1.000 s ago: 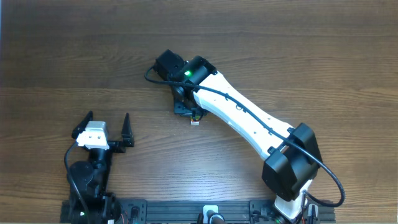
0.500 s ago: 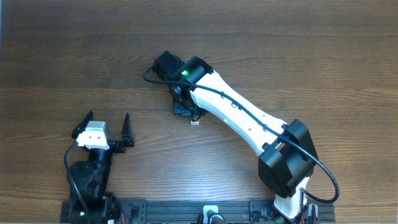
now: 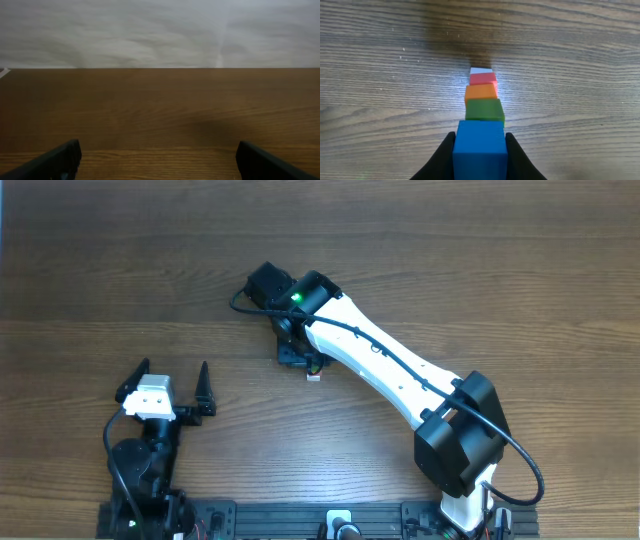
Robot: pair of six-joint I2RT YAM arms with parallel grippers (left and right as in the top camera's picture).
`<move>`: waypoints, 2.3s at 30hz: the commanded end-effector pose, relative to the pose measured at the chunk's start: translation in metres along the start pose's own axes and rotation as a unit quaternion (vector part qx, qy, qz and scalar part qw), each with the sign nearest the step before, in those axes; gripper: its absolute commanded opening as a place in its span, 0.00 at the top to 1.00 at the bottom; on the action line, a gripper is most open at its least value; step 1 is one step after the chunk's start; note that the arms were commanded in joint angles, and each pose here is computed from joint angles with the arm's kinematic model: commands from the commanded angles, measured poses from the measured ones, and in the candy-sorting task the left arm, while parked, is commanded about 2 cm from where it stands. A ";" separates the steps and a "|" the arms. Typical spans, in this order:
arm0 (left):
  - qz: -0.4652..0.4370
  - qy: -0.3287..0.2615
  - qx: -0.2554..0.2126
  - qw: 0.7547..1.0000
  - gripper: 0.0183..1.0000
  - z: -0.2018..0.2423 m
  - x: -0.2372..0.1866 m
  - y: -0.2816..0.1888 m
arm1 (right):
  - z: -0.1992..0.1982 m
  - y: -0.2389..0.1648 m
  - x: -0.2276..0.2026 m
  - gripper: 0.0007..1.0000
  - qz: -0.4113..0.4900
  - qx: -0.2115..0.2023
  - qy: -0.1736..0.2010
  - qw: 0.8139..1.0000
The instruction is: Stack Cubes
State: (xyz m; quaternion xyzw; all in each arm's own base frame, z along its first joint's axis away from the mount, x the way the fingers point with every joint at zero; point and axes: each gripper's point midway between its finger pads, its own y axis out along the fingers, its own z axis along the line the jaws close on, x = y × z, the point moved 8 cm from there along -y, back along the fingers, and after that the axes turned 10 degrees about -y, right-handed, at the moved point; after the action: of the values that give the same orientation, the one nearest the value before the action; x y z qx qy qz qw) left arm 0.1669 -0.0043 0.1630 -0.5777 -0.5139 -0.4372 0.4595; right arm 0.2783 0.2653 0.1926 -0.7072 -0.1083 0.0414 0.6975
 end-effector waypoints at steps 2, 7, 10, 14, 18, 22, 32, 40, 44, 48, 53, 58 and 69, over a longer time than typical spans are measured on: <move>0.000 0.005 -0.001 1.000 0.00 0.000 -0.001 0.000 | 0.003 0.008 0.000 0.99 0.005 -0.003 0.006 1.000; 0.000 0.005 -0.001 1.000 0.00 0.000 -0.001 0.000 | 0.003 0.009 0.001 0.99 0.003 -0.001 0.006 1.000; 0.000 0.005 -0.001 1.000 0.00 0.000 -0.001 0.000 | 0.003 0.009 0.001 0.99 0.003 -0.001 0.007 1.000; 0.000 0.005 -0.001 1.000 0.00 0.000 -0.001 0.000 | 0.002 0.009 0.001 0.99 0.004 -0.002 0.007 1.000; 0.000 0.005 -0.001 1.000 0.00 0.000 -0.001 0.000 | 0.002 0.009 0.001 0.99 0.004 -0.002 0.007 1.000; 0.000 0.005 -0.001 1.000 0.00 0.000 -0.001 0.000 | 0.001 0.009 0.001 0.99 0.005 -0.003 0.008 1.000; 0.000 0.005 -0.001 1.000 0.00 0.000 -0.001 0.000 | -0.004 0.015 -0.001 0.99 0.014 -0.009 0.013 1.000; 0.000 0.005 -0.001 1.000 0.00 0.000 -0.001 0.000 | -0.004 0.016 0.000 0.84 0.013 -0.008 0.013 1.000; 0.000 0.005 -0.001 1.000 0.00 0.000 -0.001 0.000 | -0.004 0.016 0.000 0.55 0.013 -0.008 0.013 1.000; 0.000 0.005 -0.001 1.000 0.00 0.000 -0.001 0.000 | -0.003 0.016 0.000 0.29 0.012 -0.007 0.013 1.000; 0.000 0.005 -0.001 1.000 0.00 0.000 -0.001 0.000 | -0.003 0.016 0.001 0.01 0.010 -0.006 0.013 1.000; 0.000 0.005 -0.001 1.000 0.00 0.000 -0.001 0.000 | -0.003 0.016 0.002 0.01 0.006 -0.004 0.014 1.000; 0.000 0.005 -0.001 1.000 0.00 0.000 -0.001 0.000 | -0.024 -0.052 0.027 0.01 -0.094 0.040 -0.021 0.995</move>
State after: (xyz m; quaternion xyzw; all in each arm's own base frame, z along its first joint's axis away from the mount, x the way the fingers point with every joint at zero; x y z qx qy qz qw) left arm 0.1669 -0.0043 0.1630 -0.5777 -0.5139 -0.4372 0.4595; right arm 0.2945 0.2561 0.1920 -0.6980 -0.1187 0.0331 0.7054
